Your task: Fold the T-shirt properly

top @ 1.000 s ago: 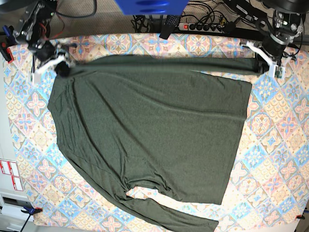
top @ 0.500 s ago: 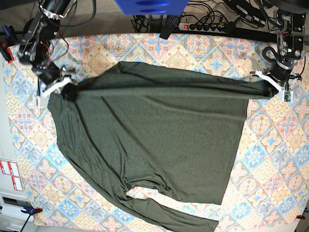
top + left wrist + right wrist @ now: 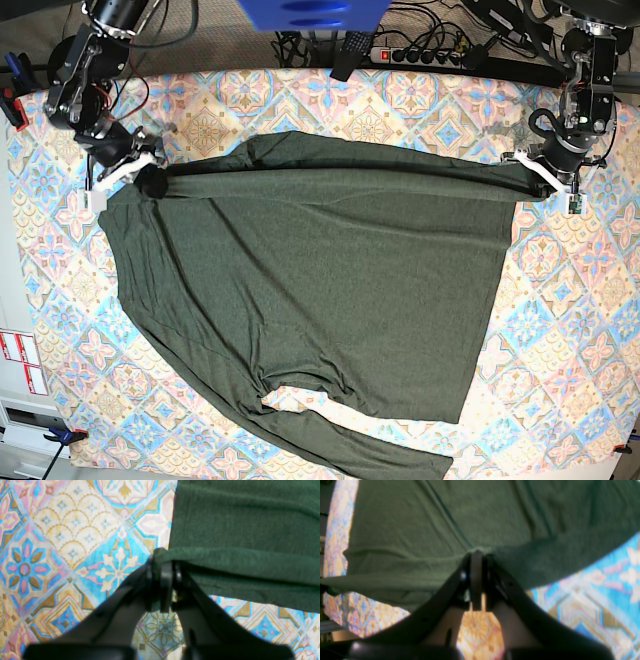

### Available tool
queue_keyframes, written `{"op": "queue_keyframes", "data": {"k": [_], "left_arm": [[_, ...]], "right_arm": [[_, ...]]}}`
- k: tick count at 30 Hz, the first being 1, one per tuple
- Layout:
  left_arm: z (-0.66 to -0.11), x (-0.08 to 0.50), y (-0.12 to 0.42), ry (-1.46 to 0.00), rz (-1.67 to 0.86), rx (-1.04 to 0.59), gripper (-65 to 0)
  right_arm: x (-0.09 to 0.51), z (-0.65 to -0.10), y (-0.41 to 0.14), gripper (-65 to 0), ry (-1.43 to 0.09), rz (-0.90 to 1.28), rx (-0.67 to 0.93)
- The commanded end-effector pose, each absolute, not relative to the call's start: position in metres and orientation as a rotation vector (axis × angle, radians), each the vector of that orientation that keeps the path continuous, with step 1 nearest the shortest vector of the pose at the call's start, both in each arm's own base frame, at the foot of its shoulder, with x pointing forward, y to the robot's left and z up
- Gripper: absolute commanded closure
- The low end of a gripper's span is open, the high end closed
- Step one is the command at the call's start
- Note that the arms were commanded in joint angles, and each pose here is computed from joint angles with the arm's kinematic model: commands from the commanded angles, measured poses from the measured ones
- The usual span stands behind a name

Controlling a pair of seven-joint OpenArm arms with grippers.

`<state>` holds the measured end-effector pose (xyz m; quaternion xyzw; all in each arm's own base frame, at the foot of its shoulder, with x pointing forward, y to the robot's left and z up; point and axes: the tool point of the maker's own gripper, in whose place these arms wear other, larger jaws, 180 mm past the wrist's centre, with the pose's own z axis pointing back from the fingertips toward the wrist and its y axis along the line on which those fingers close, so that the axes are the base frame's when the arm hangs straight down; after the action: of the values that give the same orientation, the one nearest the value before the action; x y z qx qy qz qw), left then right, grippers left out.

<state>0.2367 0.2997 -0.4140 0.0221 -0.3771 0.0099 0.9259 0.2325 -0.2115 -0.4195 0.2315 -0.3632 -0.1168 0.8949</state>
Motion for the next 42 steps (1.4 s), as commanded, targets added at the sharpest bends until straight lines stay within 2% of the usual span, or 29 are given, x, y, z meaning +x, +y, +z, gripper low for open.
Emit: {"op": "queue_keyframes", "data": {"k": [1,6,10,13,42], "left_arm": [[-0.401,0.246,0.308,-0.816,0.002,0.072,-9.2],[-0.408,0.238,0.311,-0.748,0.004,0.078,-24.6],[-0.412,0.232,0.310,-0.711,0.006,0.074,-32.6],[-0.418,0.222,0.309,-0.690,0.010,0.070,-35.6],[-0.448,0.211,0.272,-0.661,0.109,-0.014,-36.0]], "right_arm": [[0.240,-0.408,-0.218,-0.4,-0.802,-0.232,0.475],[0.237,-0.410,-0.218,-0.4,-0.793,-0.234,0.474],[0.232,-0.413,-0.218,-0.4,-0.781,-0.237,0.472],[0.231,-0.413,-0.218,-0.4,-0.780,-0.235,0.471],[0.226,-0.416,-0.217,-0.3,-0.766,-0.237,0.471]]}}
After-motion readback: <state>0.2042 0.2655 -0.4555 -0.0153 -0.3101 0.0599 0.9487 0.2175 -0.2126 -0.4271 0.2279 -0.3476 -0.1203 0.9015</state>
